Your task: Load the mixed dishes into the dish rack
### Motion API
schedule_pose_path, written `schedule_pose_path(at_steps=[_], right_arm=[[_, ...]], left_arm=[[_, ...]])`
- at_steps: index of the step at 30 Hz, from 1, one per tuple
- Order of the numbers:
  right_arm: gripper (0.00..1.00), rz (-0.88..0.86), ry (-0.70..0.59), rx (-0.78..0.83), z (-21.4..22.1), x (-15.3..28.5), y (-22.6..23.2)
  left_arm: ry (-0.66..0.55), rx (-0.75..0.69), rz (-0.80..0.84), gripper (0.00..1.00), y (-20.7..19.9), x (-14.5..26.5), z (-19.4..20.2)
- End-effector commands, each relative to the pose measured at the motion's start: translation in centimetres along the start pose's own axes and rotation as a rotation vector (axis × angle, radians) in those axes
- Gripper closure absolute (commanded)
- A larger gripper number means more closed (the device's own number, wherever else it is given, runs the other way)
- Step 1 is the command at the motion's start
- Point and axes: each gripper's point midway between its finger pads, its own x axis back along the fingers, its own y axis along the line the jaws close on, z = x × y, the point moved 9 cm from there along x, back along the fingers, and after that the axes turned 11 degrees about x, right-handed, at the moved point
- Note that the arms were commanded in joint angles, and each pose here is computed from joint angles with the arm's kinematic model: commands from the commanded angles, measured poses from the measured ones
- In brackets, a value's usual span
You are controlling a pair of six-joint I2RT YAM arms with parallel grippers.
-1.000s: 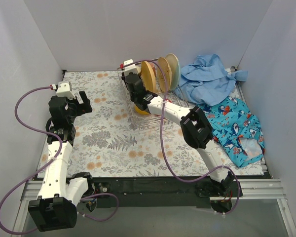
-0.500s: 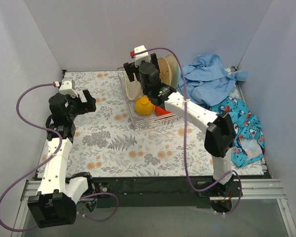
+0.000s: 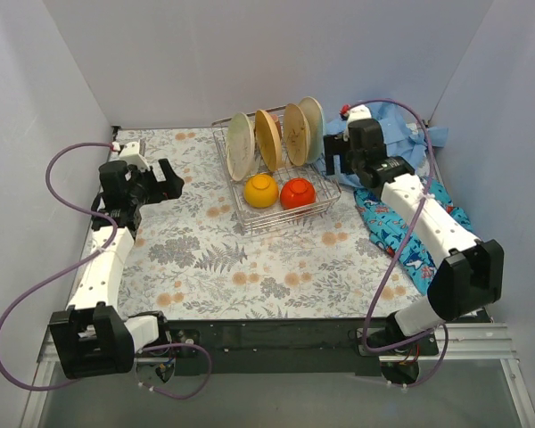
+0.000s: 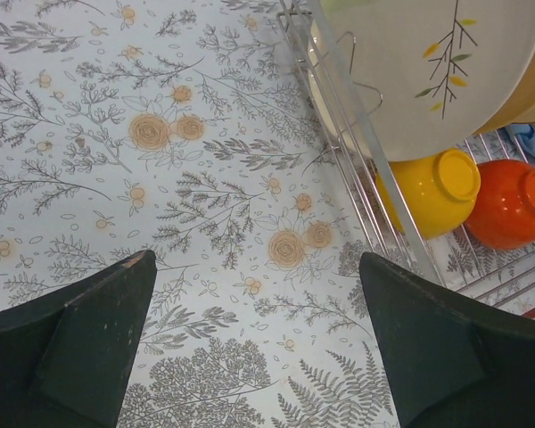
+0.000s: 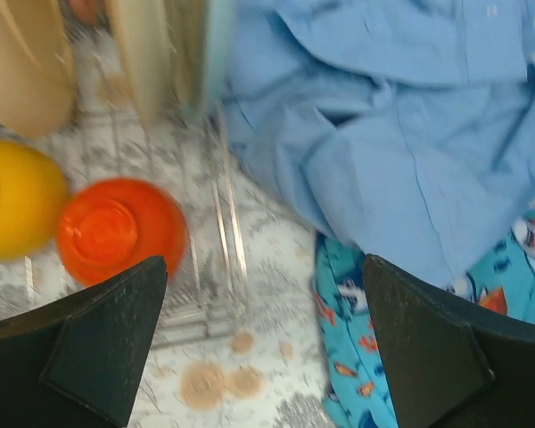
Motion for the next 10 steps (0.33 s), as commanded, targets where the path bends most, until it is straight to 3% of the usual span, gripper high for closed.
schedule_pose_path(at_steps=[1,10], right_arm=[[0.02,0.059,0.105,-0.064,4.2,3.4,-3.7],[0.02,0.19,0.156,-0.148,10.0,7.7,-7.8]], left_arm=[[-0.008,0.014,0.008,0.02,0.2,-1.3,0.4],[0.066,-0.022,-0.003,0.02,1.9,-5.4,2.6]])
